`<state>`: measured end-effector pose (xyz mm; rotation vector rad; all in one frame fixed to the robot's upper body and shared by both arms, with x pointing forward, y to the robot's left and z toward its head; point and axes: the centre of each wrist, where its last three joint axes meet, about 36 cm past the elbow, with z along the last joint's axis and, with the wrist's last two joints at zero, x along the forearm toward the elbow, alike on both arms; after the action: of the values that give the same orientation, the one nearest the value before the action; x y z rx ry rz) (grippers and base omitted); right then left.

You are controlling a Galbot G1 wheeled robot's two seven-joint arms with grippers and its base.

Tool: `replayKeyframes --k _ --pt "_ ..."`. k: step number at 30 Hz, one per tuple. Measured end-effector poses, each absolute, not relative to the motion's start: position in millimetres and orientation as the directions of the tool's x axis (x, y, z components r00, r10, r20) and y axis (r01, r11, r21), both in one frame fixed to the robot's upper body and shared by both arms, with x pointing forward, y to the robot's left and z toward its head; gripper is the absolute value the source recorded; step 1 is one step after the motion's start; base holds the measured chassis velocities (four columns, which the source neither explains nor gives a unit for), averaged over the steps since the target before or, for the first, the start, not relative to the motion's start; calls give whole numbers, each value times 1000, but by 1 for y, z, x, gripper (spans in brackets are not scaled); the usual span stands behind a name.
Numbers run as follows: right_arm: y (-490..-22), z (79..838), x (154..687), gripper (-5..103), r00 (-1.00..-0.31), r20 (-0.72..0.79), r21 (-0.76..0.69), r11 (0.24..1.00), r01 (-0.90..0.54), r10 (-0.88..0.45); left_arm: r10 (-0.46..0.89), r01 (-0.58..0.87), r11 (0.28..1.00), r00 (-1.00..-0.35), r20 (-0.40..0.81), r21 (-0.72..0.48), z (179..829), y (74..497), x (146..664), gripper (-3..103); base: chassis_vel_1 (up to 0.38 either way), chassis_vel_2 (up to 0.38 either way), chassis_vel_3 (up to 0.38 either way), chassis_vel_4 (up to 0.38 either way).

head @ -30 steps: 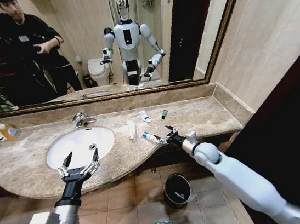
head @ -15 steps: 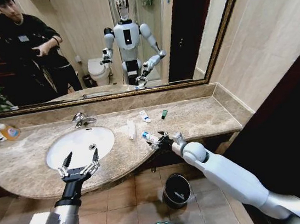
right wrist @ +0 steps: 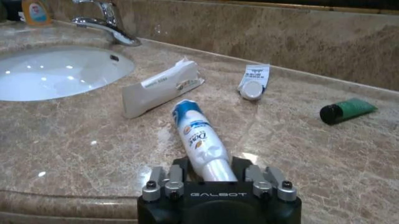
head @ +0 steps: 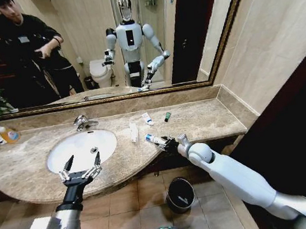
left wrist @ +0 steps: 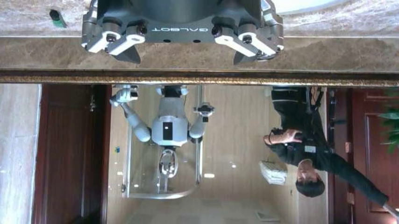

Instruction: Pick up the trash from the sink and place it in the trash bin.

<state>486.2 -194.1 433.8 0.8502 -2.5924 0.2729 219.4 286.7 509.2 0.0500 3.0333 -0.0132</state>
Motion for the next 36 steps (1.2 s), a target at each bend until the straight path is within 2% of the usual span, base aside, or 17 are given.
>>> replayKeyframes --k 1,2,5,8,24,36 --pt "-194 433 486 45 -737 426 -61 796 -602 -524 32 33 999 -994 -108 -7 509 287 219 100 0 0 0 0" --pt "-194 433 486 45 -737 426 -61 796 -602 -524 32 33 999 -994 -108 -7 509 287 219 100 0 0 0 0" --pt "-194 434 486 32 -741 420 -64 798 -599 -523 32 33 999 -994 -108 -7 509 287 219 100 0 0 0 0" --pt "-194 436 485 27 -753 405 -68 804 -591 -519 32 33 999 -994 -108 -7 509 287 219 100 0 0 0 0" --pt "-226 461 455 27 -807 281 -84 824 -560 -520 32 33 999 -994 -108 -7 509 287 219 100 0 0 0 0" --pt "-271 466 391 27 -817 239 -139 814 -564 -525 32 33 999 -994 -108 -7 509 287 219 100 0 0 0 0"
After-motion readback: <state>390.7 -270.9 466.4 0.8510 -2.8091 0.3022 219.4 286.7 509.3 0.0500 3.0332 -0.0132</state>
